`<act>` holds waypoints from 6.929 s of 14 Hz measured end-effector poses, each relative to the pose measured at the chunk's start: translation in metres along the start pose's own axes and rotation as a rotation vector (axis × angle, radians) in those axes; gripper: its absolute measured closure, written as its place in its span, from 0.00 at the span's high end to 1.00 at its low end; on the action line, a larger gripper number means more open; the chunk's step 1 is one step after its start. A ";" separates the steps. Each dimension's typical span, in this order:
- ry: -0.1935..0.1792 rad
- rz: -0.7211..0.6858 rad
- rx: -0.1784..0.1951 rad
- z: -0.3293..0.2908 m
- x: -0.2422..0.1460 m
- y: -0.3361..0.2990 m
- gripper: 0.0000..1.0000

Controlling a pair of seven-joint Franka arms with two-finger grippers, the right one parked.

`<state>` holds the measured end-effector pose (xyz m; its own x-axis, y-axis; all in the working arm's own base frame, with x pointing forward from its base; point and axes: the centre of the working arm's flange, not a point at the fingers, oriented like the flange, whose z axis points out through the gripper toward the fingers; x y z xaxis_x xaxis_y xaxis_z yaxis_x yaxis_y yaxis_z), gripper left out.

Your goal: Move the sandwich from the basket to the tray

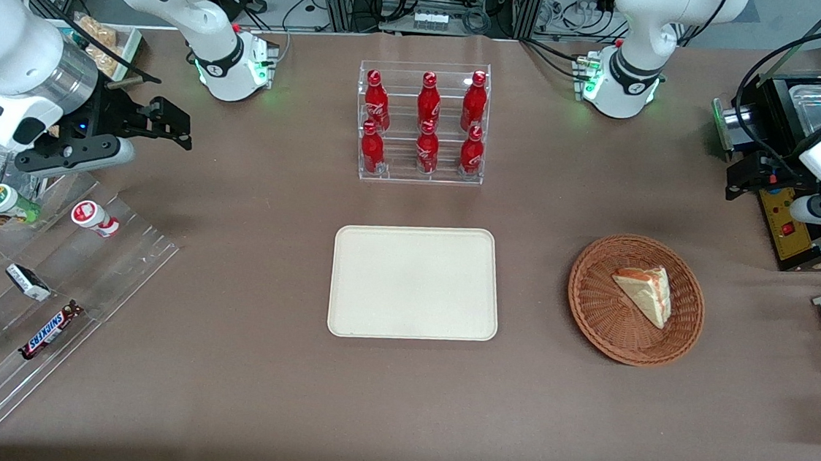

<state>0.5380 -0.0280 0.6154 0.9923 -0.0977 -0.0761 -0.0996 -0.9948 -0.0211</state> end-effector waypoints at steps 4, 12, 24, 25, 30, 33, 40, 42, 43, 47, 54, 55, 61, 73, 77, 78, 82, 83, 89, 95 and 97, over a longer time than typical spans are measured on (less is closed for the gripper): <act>-0.001 0.001 0.000 0.001 0.000 0.000 1.00; -0.058 0.002 -0.002 0.031 0.008 0.001 1.00; 0.064 -0.313 0.011 0.262 0.016 0.006 1.00; 0.078 -0.431 0.006 0.269 0.015 0.007 1.00; 0.132 -0.898 -0.040 0.306 0.019 0.008 1.00; 0.136 -0.958 -0.050 0.336 0.025 0.007 0.96; 0.129 -0.996 -0.050 0.336 0.042 0.009 0.36; 0.095 -0.956 -0.025 0.300 0.059 0.029 0.29; 0.084 -0.913 -0.014 0.280 0.068 0.051 0.27; 0.108 -0.611 -0.015 0.247 0.084 0.171 0.15; 0.148 -0.366 -0.056 0.286 0.085 0.401 0.15; 0.154 -0.351 -0.065 0.295 0.079 0.429 0.15; 0.219 -0.289 -0.077 0.338 0.058 0.501 0.14; 0.246 -0.298 -0.027 0.162 0.060 0.439 1.00; 0.152 -0.263 -0.001 0.112 0.083 0.325 1.00; 0.139 -0.250 0.002 0.110 0.091 0.293 1.00; 0.056 -0.176 0.031 0.097 0.099 0.171 1.00; 0.031 -0.149 0.037 0.090 0.095 0.147 1.00; -0.021 -0.068 0.031 0.027 0.046 0.035 1.00; 0.051 -0.053 0.025 -0.021 0.010 0.005 1.00; 0.043 -0.017 0.026 -0.019 0.009 0.009 1.00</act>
<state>0.5477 -0.0383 0.6334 0.9961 -0.0821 -0.0322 -0.0836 -0.9954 -0.0478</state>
